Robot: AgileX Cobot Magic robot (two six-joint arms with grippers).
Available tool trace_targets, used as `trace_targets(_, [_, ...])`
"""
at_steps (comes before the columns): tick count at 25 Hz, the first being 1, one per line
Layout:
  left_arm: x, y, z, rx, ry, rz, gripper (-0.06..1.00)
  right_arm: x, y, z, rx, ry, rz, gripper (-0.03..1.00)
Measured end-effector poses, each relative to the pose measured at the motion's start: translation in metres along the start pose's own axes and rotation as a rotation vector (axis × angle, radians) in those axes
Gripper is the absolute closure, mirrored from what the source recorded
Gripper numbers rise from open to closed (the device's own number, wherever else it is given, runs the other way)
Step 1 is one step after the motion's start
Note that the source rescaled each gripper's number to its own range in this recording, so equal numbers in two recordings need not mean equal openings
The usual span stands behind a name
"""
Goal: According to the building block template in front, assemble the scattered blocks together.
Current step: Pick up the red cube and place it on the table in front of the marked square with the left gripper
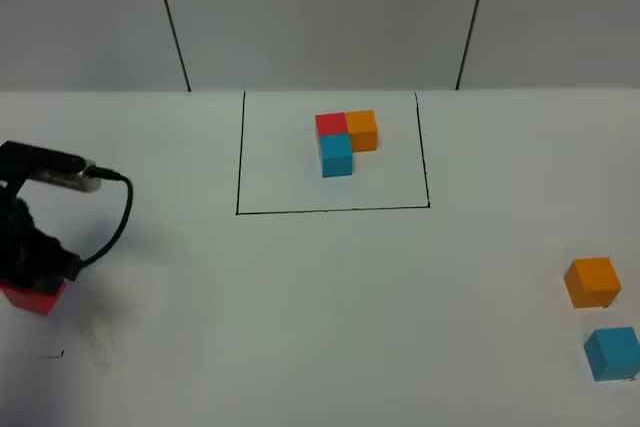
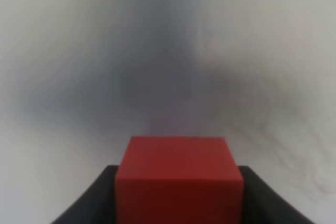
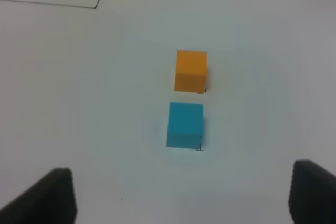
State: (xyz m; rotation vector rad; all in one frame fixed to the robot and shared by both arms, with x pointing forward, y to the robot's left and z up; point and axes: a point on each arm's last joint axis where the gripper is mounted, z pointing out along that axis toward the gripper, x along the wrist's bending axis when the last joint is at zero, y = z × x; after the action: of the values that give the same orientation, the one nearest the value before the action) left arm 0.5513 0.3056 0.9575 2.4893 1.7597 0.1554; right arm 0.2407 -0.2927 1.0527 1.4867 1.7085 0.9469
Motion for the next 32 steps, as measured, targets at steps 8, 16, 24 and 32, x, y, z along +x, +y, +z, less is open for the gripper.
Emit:
trace_targets(8, [-0.055,0.043,-0.034,-0.080,-0.006,0.589,0.94,0.000,0.000,0.000,0.000,0.000,-0.001,0.23])
trace_targets(16, [-0.124,0.052,-0.037,-0.145,-0.009,1.029,0.94,0.000,0.000,0.000,0.000,0.000,-0.001,0.23])
trace_targets(24, [-0.170,0.058,-0.025,-0.173,-0.127,1.066,0.94,0.000,0.000,0.000,0.000,0.000,0.000,0.23])
trace_targets(32, [-0.197,0.074,-0.007,-0.090,-0.222,1.112,0.94,0.000,0.000,0.000,0.000,0.000,-0.001,0.23])
